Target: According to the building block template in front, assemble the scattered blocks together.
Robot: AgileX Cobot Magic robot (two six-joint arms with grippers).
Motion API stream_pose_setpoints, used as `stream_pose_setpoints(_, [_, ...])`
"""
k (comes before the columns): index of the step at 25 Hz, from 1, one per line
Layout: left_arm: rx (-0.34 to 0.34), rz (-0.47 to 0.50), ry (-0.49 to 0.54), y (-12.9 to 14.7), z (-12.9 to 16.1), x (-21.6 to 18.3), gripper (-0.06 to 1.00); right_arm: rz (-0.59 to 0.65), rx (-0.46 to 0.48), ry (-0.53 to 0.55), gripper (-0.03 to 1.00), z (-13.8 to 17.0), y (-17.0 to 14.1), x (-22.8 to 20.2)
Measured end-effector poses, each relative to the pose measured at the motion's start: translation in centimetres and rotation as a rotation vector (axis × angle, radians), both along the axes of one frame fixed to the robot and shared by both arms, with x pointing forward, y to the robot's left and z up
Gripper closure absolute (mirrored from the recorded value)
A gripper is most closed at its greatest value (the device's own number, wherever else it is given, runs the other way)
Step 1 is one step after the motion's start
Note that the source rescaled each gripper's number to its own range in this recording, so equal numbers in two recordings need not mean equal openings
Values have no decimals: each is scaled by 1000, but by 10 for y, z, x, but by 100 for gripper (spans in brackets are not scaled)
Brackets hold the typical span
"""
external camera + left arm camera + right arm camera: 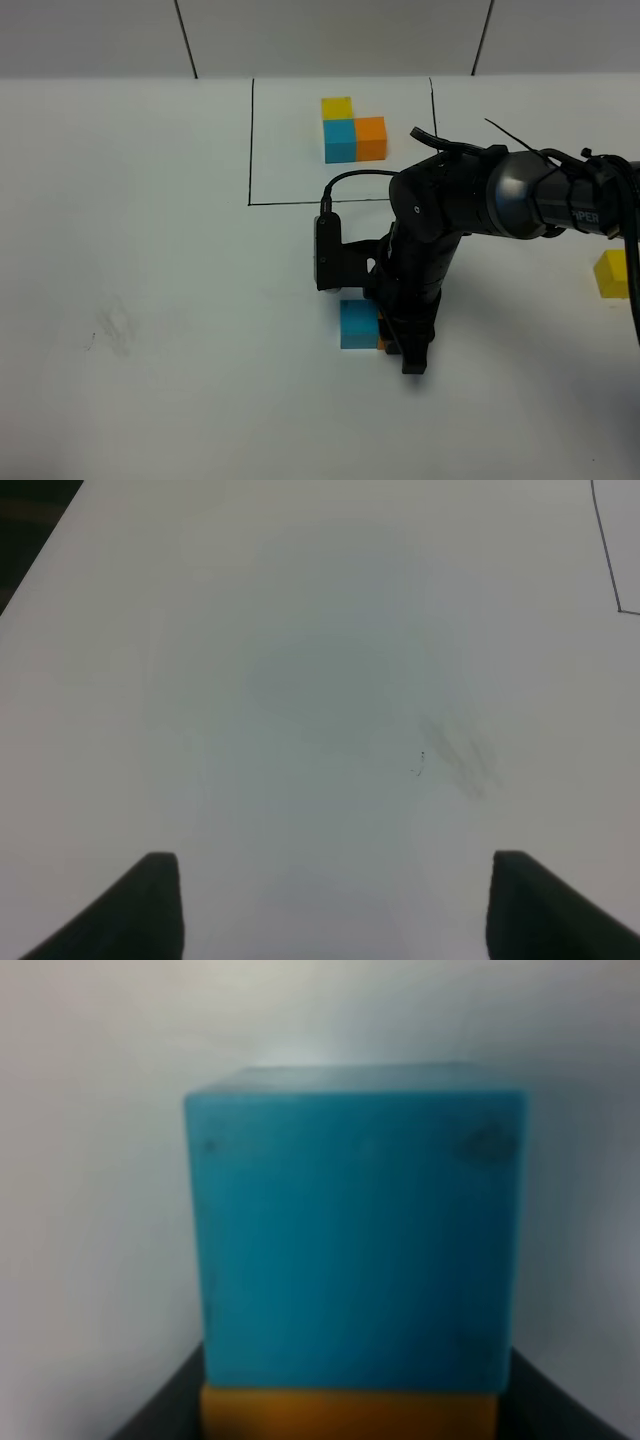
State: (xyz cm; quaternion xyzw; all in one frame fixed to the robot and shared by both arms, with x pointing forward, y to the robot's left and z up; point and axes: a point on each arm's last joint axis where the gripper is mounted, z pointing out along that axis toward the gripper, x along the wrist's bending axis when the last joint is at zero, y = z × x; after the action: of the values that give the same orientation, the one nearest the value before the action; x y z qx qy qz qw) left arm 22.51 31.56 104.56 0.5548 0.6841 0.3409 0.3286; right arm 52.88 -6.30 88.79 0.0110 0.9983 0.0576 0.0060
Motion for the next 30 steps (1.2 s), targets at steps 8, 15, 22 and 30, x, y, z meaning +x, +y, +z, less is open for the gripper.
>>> stream_pose_setpoints(8, [0, 0, 0, 0, 0, 0, 49, -1, -4, 6, 76, 0, 0, 0])
stream_pose_setpoints(15, [0, 0, 0, 0, 0, 0, 49, -41, -5, 10, 55, 1, -1, -1])
stream_pose_setpoints(22, [0, 0, 0, 0, 0, 0, 49, -151, 8, -41, 9, 29, -5, -2])
stream_pose_setpoints(30, [0, 0, 0, 0, 0, 0, 49, -555, 113, -206, -2, 106, -23, -6])
